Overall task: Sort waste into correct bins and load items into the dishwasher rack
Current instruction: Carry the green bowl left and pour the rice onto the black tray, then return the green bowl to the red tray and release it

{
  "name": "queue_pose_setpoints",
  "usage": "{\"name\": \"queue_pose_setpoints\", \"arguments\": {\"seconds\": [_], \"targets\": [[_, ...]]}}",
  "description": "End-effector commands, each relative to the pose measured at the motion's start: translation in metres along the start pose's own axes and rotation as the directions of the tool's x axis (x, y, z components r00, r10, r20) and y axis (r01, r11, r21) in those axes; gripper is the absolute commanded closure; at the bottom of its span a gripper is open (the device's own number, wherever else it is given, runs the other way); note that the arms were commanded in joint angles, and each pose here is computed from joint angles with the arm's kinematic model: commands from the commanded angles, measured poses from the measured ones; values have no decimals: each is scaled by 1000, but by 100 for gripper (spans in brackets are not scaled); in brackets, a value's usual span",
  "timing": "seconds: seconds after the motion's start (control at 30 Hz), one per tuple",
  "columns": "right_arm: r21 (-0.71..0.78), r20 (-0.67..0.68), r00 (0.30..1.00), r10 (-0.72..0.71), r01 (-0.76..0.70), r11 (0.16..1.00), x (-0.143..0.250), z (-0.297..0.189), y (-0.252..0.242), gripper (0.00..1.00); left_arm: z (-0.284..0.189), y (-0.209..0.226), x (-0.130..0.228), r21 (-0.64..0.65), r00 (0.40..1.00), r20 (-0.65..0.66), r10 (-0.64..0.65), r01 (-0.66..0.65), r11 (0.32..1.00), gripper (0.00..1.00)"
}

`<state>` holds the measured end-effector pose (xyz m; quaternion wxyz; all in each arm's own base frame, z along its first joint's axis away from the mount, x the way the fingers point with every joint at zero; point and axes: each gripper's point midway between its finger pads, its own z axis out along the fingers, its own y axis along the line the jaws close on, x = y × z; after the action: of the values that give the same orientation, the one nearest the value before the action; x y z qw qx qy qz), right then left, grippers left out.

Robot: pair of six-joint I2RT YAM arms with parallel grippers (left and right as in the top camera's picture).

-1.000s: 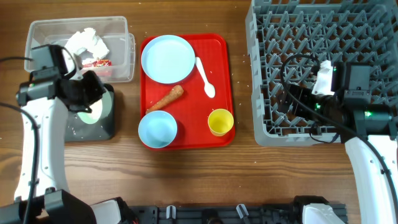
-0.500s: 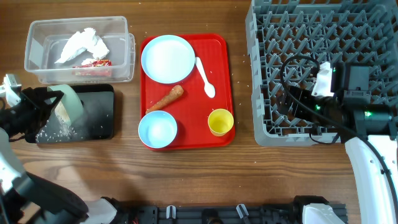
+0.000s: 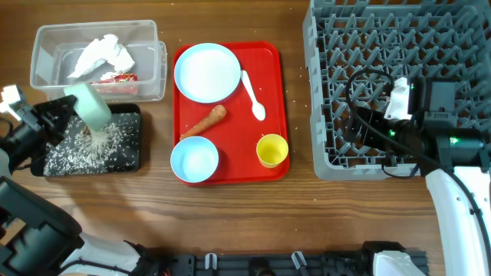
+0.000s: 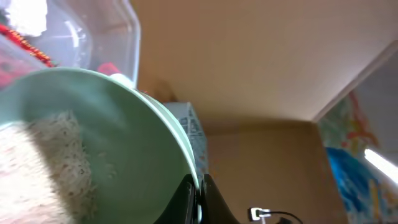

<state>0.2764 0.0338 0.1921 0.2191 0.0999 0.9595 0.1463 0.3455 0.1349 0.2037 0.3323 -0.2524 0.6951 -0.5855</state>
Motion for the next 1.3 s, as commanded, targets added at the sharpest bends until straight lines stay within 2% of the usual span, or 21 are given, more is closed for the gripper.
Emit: {"name": "queue_pose_setpoints", "arguments": {"seconds": [0.0,0.47,0.73,0.8,0.87,1.27], "targets": [[-7,-6,1000,3,-3,1000,-1,0,1,0,-10,-18,-6,96,1000,28,-7,4,995,96],[-6,-12,1000,4,-4,1000,1,0,1,0,-11,-18,-6,97,997,26,-71,68,993,96],[-4,-17,1000,7,-7,1000,2,0,1,0,-11,-19,-4,101,966,8,-258,256,961,96],[-4,-19,1000,6,-7,1000,3,0,0,0,-11,-19,-5,100,975,12,-221,218,971,96],[-4,-19,1000,7,-7,1000,3,0,0,0,-11,-20,-2,101,965,7,-263,261,960,96],[-6,-11,1000,4,-4,1000,1,0,1,0,-11,-22,1,101,955,3,-297,295,950,96]]}}
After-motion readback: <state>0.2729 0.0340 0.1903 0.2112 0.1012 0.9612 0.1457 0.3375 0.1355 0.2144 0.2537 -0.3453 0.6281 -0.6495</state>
